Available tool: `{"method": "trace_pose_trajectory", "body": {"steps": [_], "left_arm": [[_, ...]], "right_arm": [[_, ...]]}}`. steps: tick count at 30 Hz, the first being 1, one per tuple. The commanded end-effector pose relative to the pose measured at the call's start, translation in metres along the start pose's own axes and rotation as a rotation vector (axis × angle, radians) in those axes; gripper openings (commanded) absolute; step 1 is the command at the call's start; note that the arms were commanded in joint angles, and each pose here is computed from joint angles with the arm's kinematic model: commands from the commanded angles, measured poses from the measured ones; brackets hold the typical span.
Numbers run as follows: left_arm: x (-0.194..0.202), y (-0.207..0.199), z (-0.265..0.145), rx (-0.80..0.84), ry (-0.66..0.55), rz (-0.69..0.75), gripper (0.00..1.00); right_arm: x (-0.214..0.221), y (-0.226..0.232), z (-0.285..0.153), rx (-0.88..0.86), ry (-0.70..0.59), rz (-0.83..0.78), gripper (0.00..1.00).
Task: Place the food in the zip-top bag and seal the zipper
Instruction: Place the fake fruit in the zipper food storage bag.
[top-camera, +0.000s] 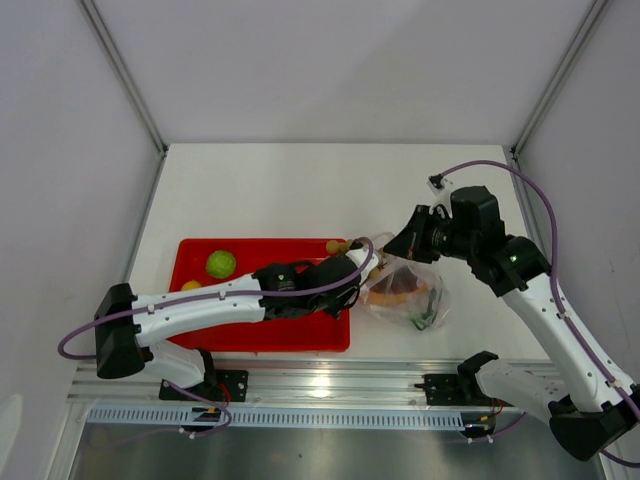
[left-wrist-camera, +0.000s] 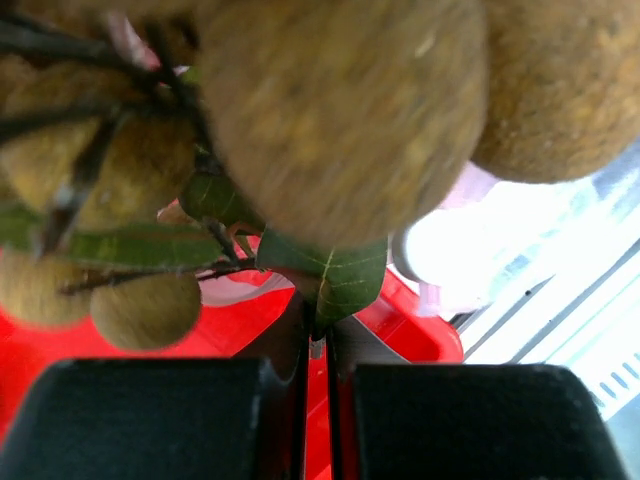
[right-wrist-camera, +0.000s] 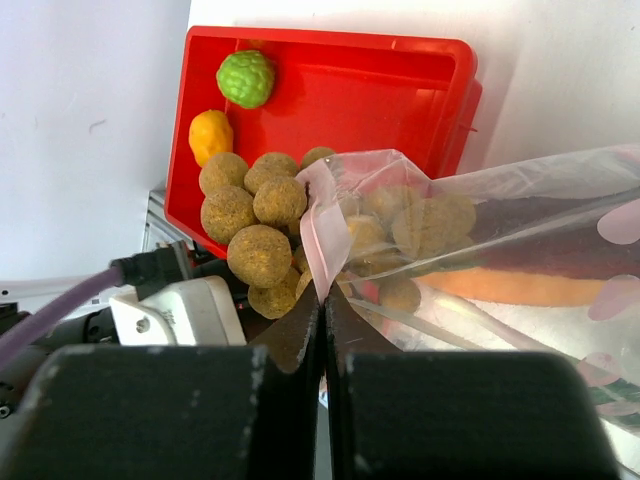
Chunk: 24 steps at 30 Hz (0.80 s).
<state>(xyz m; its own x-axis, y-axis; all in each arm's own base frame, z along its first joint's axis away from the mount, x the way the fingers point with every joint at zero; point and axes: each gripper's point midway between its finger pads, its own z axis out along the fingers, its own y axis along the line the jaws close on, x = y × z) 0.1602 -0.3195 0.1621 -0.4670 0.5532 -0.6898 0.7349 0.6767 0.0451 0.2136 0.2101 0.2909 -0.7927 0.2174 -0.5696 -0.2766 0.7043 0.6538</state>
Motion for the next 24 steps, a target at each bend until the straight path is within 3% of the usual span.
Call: {"method": "trace_pose_trajectory", "body": {"steps": [1, 6, 10, 14, 22, 24], "left_arm": [[-0.011, 0.007, -0.01, -0.051, -0.004, -0.018, 0.01], [-0.025, -0.007, -0.022, 0.043, -0.044, -0.03, 0.01], [-0.035, -0.022, -0.038, 0.169, -0.113, 0.028, 0.01], [-0.028, -0.038, -0.047, 0.298, -0.098, 0.093, 0.01], [-0.011, 0.002, -0.031, 0.052, -0.005, 0.056, 0.0], [-0.006, -0.001, -0.029, 0.067, 0.025, 0.069, 0.01]], "right_arm": [[-0.026, 0.021, -0.009, -0.061, -0.093, -0.044, 0.0], [-0.015, 0.017, -0.007, -0.072, -0.054, -0.077, 0.0], [-0.007, 0.007, -0.007, -0.041, -0.032, -0.087, 0.0], [-0.009, 0.007, -0.011, -0.033, -0.053, -0.093, 0.0], [-0.019, 0.027, -0.015, -0.104, -0.054, -0.1, 0.0], [-0.021, 0.032, -0.02, -0.115, -0.062, -0.105, 0.0]]}}
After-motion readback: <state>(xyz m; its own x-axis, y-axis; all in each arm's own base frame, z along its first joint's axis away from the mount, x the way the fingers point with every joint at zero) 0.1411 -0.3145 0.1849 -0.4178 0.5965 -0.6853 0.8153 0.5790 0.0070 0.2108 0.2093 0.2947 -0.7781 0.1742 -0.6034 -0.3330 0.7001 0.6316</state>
